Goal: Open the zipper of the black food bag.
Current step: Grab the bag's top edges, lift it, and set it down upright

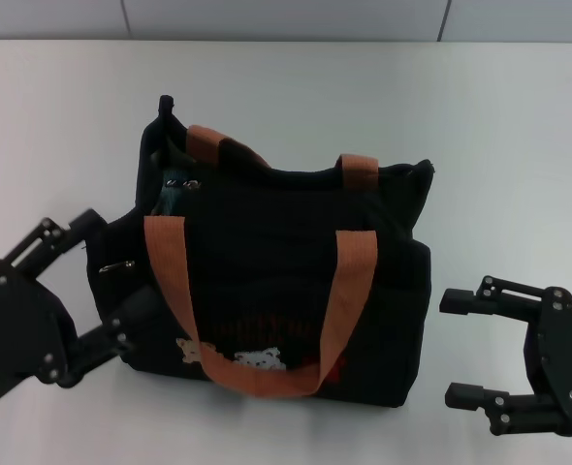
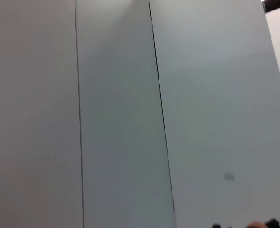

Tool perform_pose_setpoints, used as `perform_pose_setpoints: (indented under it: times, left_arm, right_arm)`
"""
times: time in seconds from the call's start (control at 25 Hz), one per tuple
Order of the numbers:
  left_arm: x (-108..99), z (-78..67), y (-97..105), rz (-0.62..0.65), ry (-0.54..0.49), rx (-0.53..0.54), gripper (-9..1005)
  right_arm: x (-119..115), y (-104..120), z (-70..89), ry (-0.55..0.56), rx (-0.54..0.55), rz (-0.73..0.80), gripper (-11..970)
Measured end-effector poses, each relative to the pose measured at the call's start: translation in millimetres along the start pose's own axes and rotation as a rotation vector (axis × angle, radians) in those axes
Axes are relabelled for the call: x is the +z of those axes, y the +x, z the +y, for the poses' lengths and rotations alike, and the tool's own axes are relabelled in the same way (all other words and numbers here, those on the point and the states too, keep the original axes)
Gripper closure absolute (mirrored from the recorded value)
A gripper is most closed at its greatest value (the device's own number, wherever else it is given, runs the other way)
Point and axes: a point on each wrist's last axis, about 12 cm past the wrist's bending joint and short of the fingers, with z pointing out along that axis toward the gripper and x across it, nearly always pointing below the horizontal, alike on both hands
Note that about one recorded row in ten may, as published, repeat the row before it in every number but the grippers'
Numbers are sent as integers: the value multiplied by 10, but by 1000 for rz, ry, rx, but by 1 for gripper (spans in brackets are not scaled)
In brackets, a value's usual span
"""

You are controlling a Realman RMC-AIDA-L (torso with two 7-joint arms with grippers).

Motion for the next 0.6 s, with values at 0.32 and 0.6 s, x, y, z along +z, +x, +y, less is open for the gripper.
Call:
perform_pose_setpoints:
  times: [0.32, 0.6]
  left_arm:
    - [-13, -12, 109, 81, -33, -30, 210]
    - [28, 7, 155, 104, -43, -48, 214]
  right_arm:
    - [15, 0, -21, 0, -2, 8, 123]
    - [21, 0, -26, -1, -2, 10, 123]
